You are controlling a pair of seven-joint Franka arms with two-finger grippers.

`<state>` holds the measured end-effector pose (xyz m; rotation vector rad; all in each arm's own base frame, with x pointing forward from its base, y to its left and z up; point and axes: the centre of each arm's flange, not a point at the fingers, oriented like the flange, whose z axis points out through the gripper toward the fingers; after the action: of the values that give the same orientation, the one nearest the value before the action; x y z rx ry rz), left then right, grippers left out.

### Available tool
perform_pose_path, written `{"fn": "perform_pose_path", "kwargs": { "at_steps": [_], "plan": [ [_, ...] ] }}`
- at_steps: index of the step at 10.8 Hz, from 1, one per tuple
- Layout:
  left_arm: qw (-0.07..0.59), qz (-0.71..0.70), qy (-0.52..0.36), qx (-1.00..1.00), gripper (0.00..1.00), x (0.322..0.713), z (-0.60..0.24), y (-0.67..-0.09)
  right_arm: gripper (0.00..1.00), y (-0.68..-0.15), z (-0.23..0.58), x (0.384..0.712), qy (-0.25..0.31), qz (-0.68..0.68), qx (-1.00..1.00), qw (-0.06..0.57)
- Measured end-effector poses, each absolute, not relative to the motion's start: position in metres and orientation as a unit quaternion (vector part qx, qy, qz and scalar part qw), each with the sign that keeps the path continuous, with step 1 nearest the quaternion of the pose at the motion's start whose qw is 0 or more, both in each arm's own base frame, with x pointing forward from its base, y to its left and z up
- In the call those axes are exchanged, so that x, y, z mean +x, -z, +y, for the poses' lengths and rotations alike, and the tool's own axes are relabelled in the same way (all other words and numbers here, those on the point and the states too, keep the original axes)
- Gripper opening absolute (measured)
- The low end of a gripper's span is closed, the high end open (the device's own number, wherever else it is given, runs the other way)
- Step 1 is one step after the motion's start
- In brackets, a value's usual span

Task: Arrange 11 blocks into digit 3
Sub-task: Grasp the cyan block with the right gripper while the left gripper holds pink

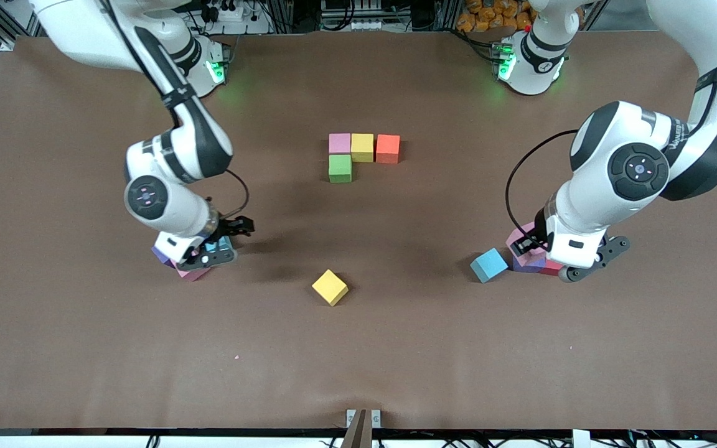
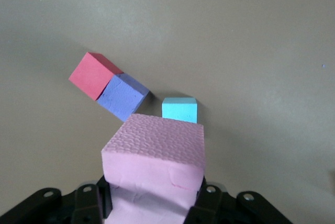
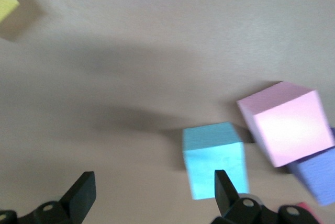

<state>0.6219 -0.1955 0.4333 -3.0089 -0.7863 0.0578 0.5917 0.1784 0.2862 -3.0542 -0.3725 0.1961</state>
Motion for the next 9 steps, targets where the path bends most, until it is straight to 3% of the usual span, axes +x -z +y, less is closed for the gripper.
{"fn": "perform_pose_path", "kwargs": {
  "at_steps": [6,9],
  "plan": [
    [0.022,-0.249,-0.013,-0.968,0.56,0.615,-0.200,-0.449,1.00,-0.225,0.171,0.553,-0.045,-0.223,-0.973,-0.025],
    [0.020,-0.242,-0.018,-0.970,0.56,0.607,-0.211,-0.455,1.00,-0.224,0.167,0.554,-0.040,-0.257,-0.965,-0.025]
  ]
}}
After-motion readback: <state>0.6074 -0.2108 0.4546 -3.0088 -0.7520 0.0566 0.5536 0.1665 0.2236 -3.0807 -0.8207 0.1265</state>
